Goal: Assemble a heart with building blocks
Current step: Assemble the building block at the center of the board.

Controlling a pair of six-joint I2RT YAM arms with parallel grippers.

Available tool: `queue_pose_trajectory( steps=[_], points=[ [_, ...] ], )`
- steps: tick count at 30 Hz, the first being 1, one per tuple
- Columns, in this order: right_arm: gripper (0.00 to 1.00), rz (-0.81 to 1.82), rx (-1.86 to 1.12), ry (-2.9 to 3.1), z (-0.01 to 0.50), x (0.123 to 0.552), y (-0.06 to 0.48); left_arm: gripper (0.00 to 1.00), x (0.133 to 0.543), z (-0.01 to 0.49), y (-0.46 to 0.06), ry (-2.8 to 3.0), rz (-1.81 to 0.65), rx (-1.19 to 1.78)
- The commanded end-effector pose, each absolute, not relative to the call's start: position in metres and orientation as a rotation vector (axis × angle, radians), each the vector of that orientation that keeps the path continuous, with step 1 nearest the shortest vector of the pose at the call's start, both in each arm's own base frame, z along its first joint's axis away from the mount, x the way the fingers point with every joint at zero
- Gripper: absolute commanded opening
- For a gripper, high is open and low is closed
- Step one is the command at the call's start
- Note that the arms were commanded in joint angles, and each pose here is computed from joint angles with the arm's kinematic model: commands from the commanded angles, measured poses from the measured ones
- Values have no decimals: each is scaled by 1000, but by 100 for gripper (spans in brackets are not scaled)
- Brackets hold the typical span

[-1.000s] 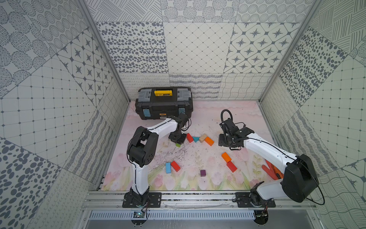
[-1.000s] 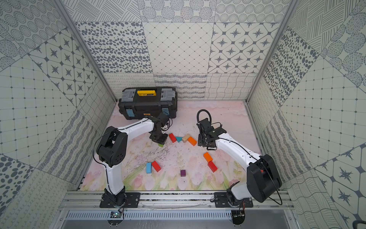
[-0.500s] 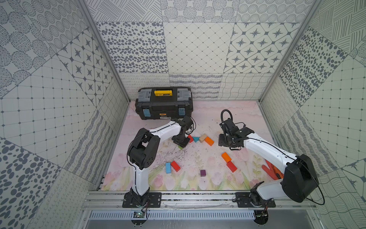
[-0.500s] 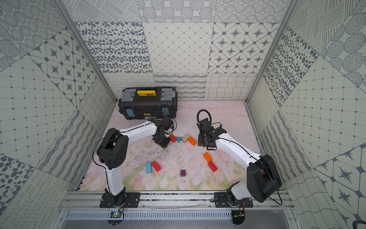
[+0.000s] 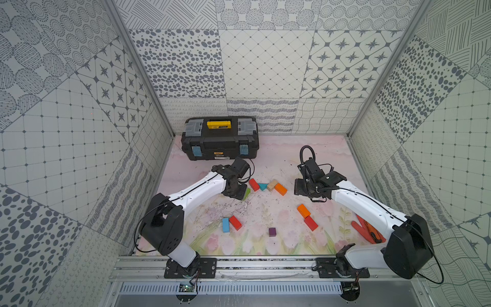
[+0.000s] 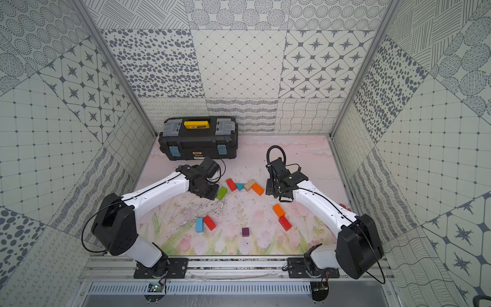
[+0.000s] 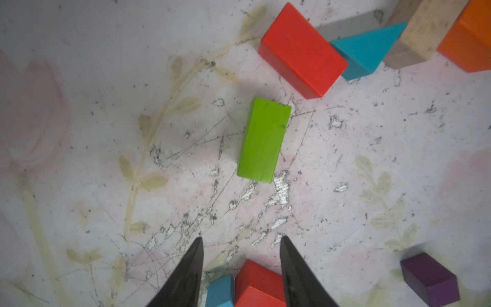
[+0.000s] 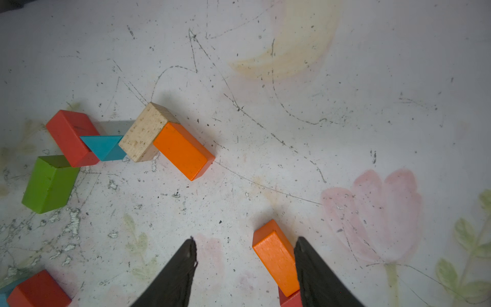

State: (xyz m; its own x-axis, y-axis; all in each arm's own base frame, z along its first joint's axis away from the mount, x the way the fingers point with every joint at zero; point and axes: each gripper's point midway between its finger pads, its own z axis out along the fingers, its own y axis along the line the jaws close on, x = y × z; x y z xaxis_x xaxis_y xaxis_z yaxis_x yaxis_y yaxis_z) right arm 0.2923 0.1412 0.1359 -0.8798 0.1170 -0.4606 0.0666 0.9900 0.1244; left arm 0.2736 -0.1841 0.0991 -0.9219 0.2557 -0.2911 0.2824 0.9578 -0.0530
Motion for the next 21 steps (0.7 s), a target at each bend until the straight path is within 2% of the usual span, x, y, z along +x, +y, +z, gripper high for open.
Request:
queue_pose_trajectory(
  steps=[1, 9, 12, 21],
  points=[
    [63, 146, 148, 2611, 147, 295, 140, 46, 259, 101, -189, 2805, -428, -167],
    [64, 135, 160, 2606, 144, 292, 136, 45, 242, 82, -206, 2786, -720, -435],
    [64, 136, 162, 2601, 141, 289, 134, 47, 241, 81, -209, 2748, -797, -506],
    [66, 119, 151, 2611, 134, 289, 133, 49, 248, 73, -219, 2733, -881, -600]
  ],
)
